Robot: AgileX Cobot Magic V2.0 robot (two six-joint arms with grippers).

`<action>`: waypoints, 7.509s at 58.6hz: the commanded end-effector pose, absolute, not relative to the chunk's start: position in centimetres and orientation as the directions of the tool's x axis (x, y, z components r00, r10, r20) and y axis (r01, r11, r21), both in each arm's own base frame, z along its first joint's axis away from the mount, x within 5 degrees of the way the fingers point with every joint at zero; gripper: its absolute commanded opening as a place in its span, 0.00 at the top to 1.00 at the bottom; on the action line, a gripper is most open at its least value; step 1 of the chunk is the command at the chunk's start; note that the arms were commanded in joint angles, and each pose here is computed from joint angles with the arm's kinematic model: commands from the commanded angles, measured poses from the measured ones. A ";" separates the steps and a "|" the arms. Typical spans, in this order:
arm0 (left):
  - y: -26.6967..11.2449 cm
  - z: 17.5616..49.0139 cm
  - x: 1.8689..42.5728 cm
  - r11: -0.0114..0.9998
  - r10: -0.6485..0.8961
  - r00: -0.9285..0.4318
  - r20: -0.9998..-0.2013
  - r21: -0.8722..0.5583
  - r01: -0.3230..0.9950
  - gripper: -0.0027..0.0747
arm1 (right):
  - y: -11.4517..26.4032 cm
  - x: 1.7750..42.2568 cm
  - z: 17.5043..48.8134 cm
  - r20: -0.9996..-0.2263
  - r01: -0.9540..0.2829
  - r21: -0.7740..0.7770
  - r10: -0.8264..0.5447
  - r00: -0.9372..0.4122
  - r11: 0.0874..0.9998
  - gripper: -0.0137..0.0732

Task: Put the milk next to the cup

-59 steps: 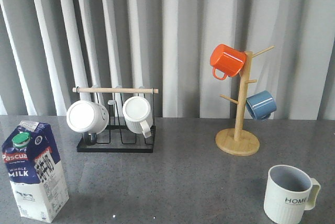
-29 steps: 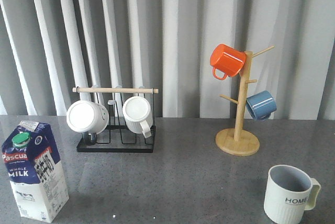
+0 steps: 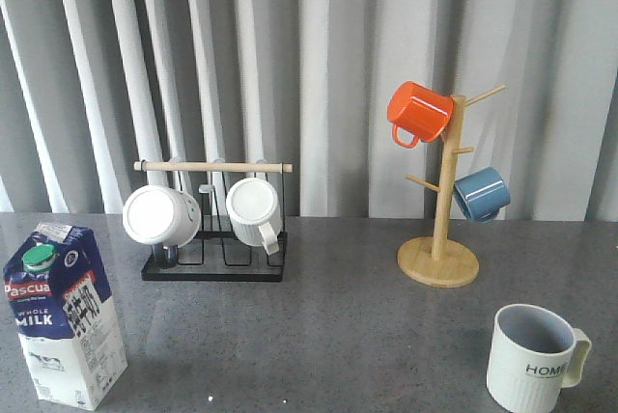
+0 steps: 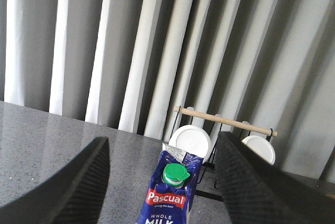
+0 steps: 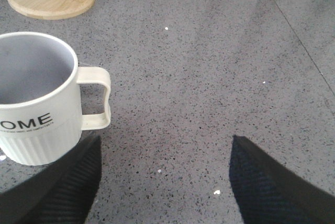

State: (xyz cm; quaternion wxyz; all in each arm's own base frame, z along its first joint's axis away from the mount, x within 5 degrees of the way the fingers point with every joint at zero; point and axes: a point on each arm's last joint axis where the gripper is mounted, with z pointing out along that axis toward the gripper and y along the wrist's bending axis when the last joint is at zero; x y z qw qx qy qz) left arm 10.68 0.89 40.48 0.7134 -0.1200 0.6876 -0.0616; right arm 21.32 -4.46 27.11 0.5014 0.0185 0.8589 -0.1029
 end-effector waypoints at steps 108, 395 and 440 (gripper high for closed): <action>0.8 42.1 10.6 0.964 -0.253 0.139 -0.957 -0.261 -0.042 0.40 | -4.7 33.0 21.6 -0.924 -0.093 -0.129 -0.153 -0.349 0.987 0.48; -0.4 49.2 25.5 0.986 0.032 -0.434 -0.901 -0.042 0.159 0.26 | 3.1 10.0 26.9 -0.904 -0.347 -0.097 -0.228 -0.362 0.933 0.85; -0.2 43.8 32.5 0.982 0.038 -0.637 -0.770 -0.089 0.166 0.26 | 3.1 10.0 26.8 -0.902 -0.347 -0.098 -0.230 -0.365 0.933 0.85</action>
